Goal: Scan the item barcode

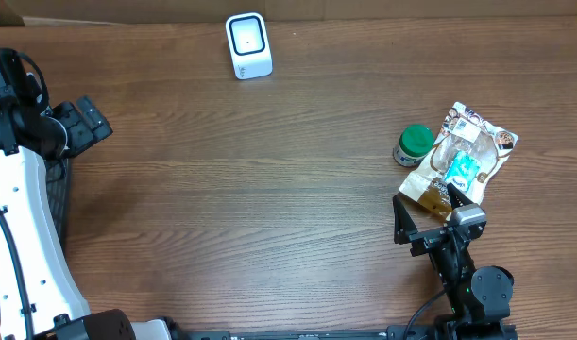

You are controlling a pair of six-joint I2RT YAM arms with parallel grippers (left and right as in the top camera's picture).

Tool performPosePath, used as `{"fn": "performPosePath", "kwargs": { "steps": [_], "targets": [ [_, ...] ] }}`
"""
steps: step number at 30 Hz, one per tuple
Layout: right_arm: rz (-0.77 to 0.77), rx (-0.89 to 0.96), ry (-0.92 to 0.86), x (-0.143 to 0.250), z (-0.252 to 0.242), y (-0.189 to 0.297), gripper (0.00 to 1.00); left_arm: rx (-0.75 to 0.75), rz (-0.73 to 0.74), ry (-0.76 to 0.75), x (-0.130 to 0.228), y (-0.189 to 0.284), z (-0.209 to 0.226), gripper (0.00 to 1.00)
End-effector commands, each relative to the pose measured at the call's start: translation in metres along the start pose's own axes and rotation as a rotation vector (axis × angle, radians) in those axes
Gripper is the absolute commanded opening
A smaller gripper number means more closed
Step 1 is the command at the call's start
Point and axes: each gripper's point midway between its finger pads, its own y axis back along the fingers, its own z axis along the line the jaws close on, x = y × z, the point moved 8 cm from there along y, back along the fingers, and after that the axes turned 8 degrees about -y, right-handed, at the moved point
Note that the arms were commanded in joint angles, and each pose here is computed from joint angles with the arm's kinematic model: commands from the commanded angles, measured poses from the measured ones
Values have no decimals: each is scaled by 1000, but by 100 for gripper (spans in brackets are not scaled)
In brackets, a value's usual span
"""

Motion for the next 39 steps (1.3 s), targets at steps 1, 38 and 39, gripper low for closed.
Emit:
{"fn": "performPosePath", "kwargs": {
  "steps": [1, 38, 39],
  "targets": [
    [-4, 1, 5, 2, 0, 0, 100, 0, -11, -16, -2, 2, 0, 100],
    [-4, 1, 5, 2, 0, 0, 100, -33, -158, -126, 13, 53, -7, 100],
    [-4, 1, 5, 2, 0, 0, 100, -30, -176, -137, 16, 59, -9, 100]
  ]
}}
